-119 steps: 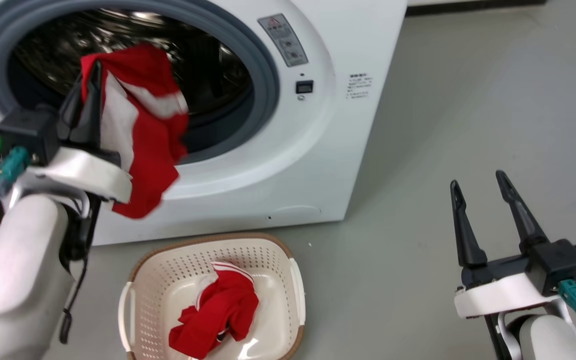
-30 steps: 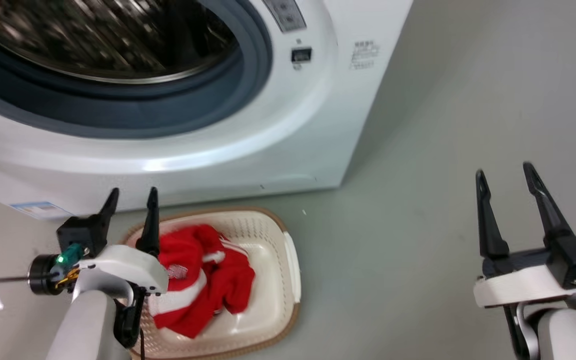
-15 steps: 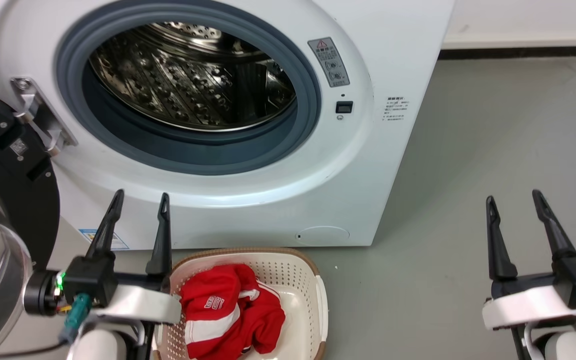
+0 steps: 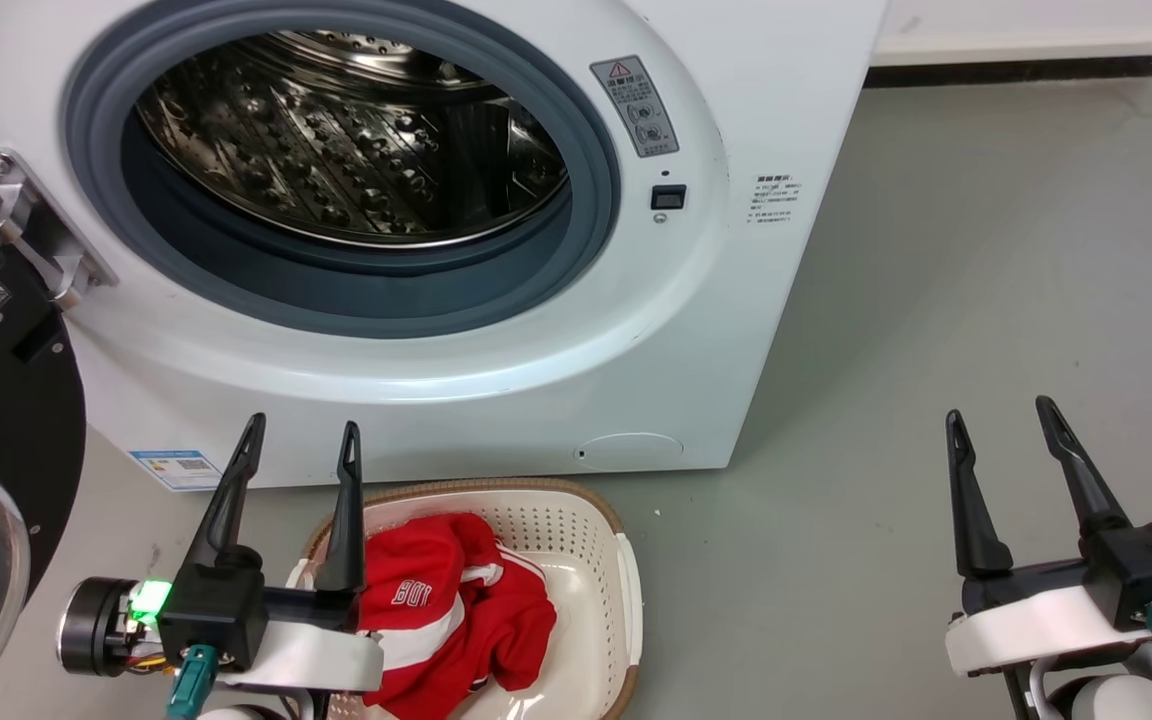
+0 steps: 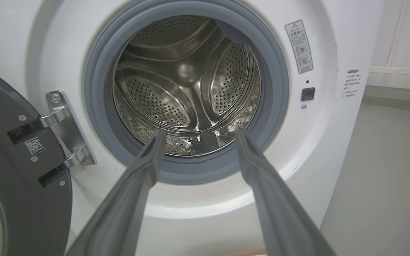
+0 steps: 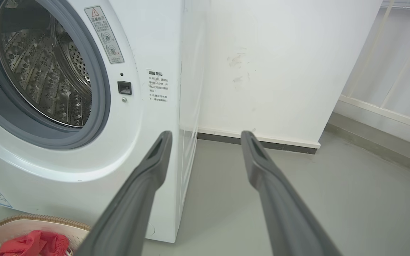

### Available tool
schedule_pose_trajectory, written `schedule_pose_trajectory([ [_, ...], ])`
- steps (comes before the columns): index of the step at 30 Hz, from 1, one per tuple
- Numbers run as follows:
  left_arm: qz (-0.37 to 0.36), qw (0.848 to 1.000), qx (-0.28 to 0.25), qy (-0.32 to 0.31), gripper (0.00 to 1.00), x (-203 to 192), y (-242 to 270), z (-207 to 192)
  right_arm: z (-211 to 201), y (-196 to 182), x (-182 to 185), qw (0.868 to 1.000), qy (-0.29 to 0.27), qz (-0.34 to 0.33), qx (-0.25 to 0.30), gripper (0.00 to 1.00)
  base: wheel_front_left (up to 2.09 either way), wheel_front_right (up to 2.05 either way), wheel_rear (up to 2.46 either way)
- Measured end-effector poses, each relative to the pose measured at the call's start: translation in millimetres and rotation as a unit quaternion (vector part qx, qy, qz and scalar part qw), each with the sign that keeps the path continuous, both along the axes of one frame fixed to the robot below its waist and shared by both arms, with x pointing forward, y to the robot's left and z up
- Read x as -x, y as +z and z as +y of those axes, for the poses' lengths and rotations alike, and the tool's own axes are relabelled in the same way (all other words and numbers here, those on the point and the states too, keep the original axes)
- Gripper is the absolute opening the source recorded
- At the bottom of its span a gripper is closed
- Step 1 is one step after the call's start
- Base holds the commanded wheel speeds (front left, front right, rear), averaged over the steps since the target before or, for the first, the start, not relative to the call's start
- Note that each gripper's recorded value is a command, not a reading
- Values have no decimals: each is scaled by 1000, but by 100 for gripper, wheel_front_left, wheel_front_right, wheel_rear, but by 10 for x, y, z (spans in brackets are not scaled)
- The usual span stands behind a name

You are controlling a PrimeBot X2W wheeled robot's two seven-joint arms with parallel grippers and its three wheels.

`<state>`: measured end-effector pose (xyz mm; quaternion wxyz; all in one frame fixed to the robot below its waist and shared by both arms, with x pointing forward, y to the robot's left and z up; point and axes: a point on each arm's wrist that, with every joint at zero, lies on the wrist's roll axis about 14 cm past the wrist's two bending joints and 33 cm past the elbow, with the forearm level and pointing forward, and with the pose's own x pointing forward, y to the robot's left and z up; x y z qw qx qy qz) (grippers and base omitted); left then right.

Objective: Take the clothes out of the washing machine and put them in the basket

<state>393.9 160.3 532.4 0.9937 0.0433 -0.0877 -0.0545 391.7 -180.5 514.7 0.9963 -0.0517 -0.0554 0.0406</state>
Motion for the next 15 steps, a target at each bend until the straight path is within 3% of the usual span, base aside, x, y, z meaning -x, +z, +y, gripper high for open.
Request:
schedule_pose_trajectory([
  [4,11,999,30,4,100,-57,-74,-26,-44,-24,-28,1000,-6,3,4,100,0,0,0],
  [15,23,999,42,9,100,-102,-151,14,-58,-33,-50,1000,-8,4,3,100,0,0,0],
])
